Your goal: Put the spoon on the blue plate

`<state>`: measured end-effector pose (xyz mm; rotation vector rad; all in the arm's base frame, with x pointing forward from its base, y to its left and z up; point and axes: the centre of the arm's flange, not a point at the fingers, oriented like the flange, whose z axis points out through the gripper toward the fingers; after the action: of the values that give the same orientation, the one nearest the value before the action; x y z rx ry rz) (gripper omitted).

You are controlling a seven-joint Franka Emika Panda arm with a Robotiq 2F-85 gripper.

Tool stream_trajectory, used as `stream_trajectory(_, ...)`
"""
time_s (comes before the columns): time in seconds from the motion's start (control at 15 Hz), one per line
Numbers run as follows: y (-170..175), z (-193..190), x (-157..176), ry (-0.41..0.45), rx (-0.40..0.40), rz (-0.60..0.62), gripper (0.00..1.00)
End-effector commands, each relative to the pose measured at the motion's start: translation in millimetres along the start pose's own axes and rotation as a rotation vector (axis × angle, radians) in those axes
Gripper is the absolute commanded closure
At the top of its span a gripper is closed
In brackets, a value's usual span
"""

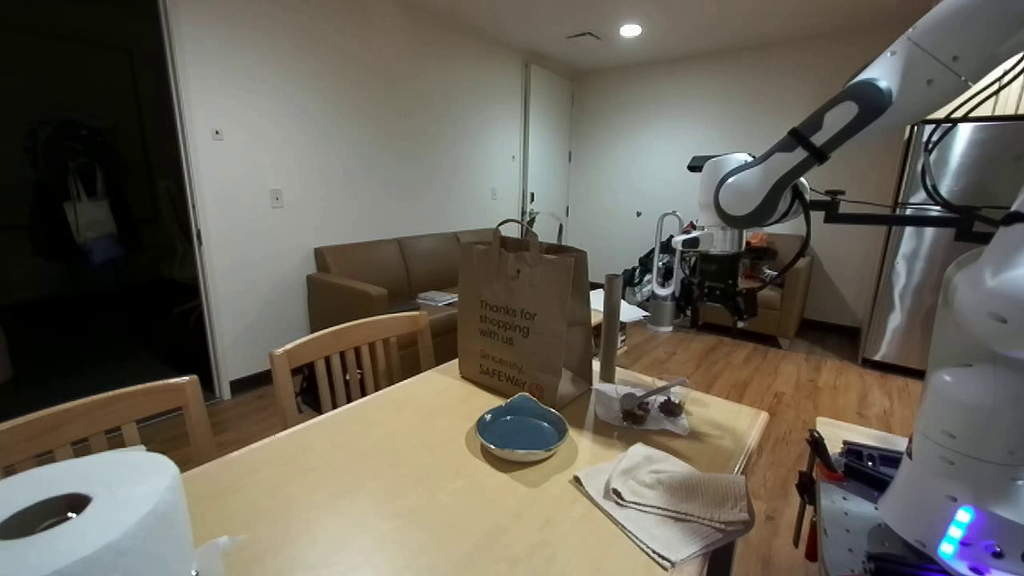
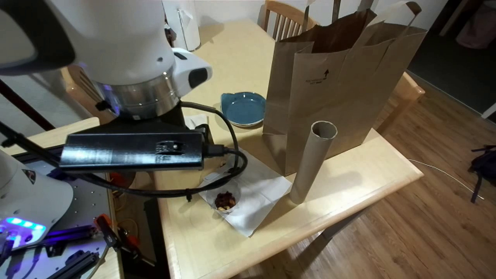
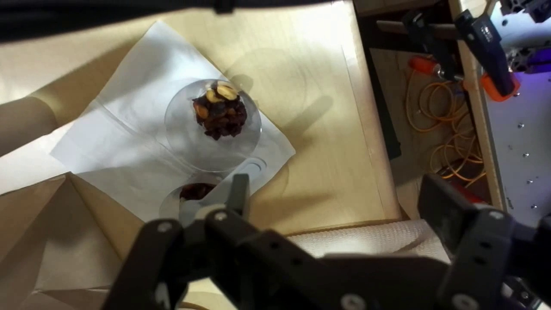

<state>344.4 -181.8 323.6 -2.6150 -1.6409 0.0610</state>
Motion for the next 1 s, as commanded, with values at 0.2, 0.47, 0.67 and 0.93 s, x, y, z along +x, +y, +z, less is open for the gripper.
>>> stream_trajectory(0.2,8,6,26,0.074,-0.143,-0.253,0.00)
stream_trajectory(0.47,8,19,41,0.135,-0.198,-0.436,0.00)
stream_trajectory(0.67,2,43,36,0.184,-0.230,-0.580,0.00)
stream_trajectory(0.93,-3,28,36,0.184,-0.207,-0.542,0.00)
